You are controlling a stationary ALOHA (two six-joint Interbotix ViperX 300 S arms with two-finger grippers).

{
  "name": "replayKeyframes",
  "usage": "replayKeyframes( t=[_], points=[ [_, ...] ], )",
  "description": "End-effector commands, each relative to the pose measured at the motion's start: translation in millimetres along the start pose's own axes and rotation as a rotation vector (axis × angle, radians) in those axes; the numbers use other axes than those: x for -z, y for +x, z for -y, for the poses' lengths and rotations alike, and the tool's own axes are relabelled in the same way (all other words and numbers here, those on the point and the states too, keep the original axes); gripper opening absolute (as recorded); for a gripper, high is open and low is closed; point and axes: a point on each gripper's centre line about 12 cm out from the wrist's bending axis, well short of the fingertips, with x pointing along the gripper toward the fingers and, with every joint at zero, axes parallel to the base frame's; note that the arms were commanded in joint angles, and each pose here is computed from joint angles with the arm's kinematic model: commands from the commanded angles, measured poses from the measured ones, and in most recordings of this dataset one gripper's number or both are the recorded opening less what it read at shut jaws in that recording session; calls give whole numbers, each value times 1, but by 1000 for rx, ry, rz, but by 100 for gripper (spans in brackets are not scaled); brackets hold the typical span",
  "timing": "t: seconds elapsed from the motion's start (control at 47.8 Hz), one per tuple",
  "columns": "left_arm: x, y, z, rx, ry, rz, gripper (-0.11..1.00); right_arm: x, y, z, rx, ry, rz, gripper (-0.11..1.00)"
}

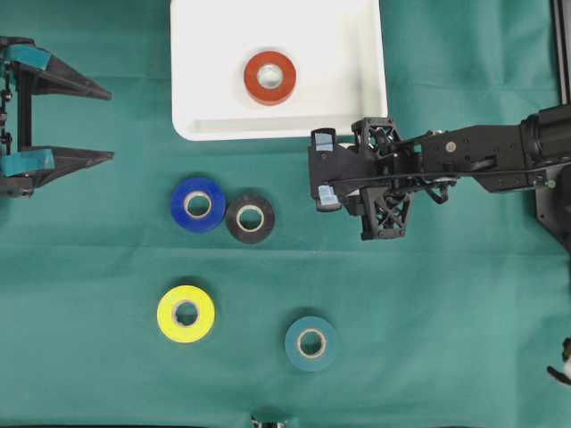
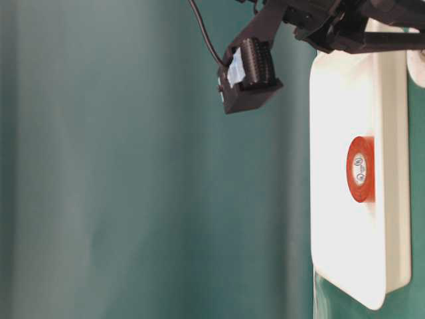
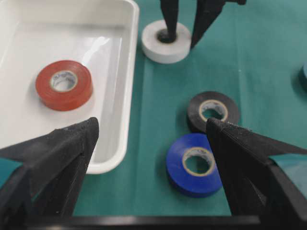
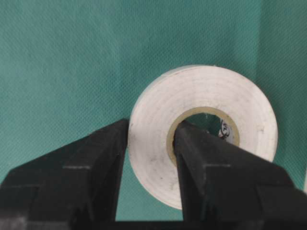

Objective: Pick up the tape from a random location and place it into the white case.
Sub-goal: 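Lower the right gripper and close it on the white tape's rim, then lift the white tape with the right gripper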

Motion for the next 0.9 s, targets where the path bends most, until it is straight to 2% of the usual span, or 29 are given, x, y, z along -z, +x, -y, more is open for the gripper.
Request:
replayKeyframes(
  t=[0.0, 0.398, 0.879],
  points=[
    [-7, 0, 0, -1, -4, 20, 99, -15, -17, 0, -2, 8, 46, 33],
    [-7, 0, 0, -1, -4, 21, 99, -29, -69, -1, 1, 9, 82, 33],
    [-7, -1, 0, -1, -4, 23, 99, -43, -135, 1, 15, 20, 72, 33]
  ],
)
